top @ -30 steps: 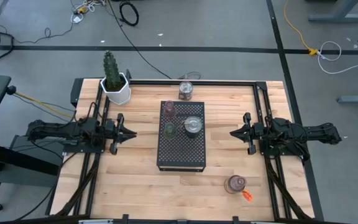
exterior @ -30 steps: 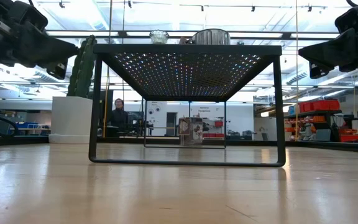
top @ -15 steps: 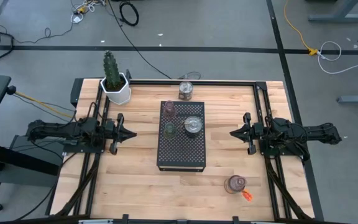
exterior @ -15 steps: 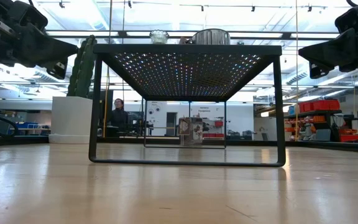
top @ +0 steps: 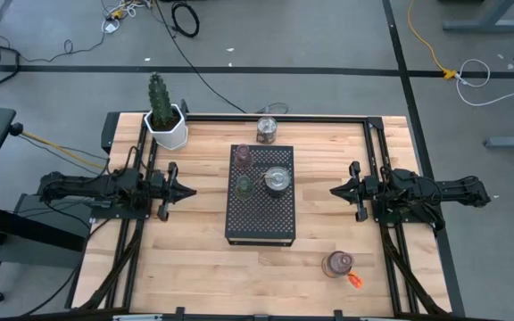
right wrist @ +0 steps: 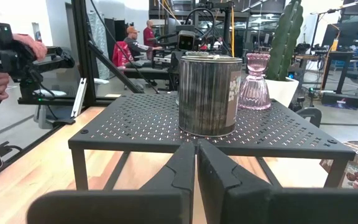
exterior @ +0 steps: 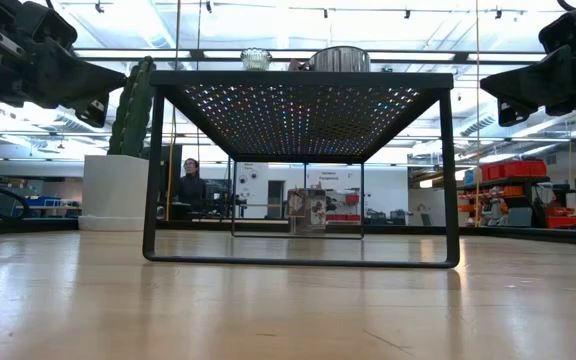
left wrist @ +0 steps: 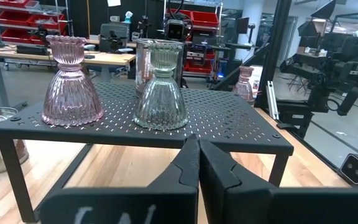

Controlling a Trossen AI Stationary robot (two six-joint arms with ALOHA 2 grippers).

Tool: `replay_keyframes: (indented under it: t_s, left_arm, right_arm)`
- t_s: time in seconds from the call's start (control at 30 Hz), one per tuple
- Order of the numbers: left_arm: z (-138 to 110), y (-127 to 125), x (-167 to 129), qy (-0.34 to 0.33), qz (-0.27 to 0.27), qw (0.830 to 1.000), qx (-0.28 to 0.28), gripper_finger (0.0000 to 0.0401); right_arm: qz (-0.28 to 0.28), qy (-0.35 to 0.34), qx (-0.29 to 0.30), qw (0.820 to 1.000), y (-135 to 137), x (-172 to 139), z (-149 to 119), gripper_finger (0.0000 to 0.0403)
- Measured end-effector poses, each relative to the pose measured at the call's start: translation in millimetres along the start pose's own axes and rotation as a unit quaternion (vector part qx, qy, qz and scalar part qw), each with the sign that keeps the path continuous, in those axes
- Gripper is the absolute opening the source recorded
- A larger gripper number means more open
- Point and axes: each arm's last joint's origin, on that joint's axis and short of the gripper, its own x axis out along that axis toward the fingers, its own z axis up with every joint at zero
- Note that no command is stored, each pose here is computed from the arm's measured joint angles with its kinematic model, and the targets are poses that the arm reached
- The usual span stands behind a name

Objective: Pick & Place candle stick holders
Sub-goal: Put the pink candle vase on the shelf

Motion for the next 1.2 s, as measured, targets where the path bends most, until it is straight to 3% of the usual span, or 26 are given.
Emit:
replay_keyframes:
  t_s: [1.2]
  left_arm:
    - [0.3, 1.3, 0.0, -0.004, 0.022, 1.0, 0.0, 0.0018]
  right_arm:
    - [0.0, 0.0, 0.0, 1.0, 0.0, 0.0, 0.0, 0.0023]
